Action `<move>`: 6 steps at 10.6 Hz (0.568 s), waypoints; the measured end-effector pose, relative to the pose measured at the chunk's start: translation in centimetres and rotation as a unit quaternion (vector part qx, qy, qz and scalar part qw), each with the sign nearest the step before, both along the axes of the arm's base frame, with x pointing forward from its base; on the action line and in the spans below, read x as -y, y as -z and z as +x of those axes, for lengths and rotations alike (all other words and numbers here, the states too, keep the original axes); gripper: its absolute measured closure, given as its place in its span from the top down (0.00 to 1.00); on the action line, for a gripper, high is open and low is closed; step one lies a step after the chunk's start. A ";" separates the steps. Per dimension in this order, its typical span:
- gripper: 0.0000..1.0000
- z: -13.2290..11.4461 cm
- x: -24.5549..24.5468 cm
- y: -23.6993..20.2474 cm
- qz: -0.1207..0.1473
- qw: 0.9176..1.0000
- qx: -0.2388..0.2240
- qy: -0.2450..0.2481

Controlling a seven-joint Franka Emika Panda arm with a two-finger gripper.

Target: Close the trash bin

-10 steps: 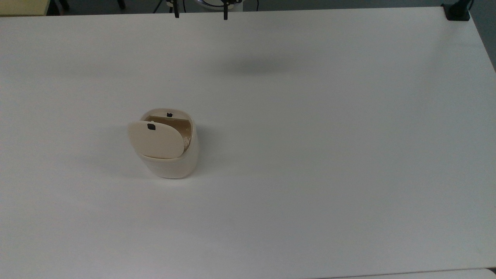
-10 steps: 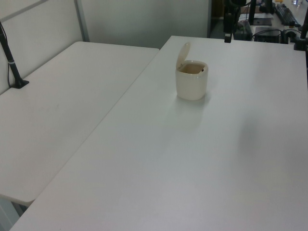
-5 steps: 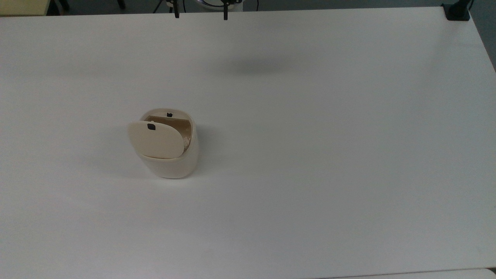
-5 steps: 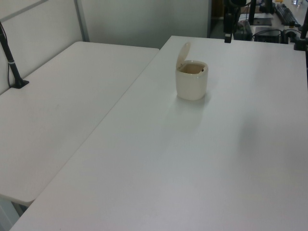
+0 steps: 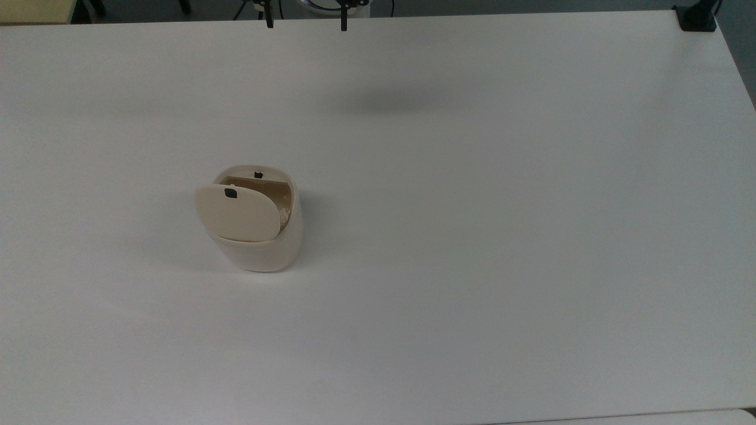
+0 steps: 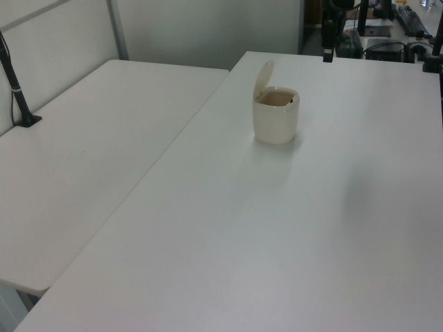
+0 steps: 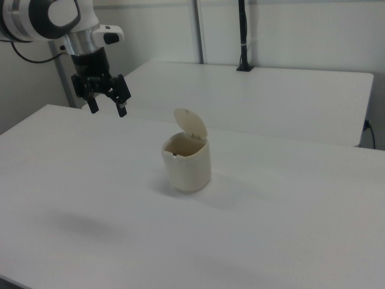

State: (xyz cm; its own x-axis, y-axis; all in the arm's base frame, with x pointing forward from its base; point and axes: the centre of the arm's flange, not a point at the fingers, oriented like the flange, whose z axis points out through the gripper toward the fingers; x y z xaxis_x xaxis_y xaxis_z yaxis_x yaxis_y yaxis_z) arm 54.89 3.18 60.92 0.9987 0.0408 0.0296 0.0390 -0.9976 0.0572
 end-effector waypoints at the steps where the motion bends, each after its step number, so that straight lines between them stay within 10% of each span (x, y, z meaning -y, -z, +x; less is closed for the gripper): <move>1: 1.00 0.0 0.0 0.0 0.000 1.000 0.000 0.000; 6: 0.87 0.0 0.0 0.1 0.000 1.000 -0.001 -0.006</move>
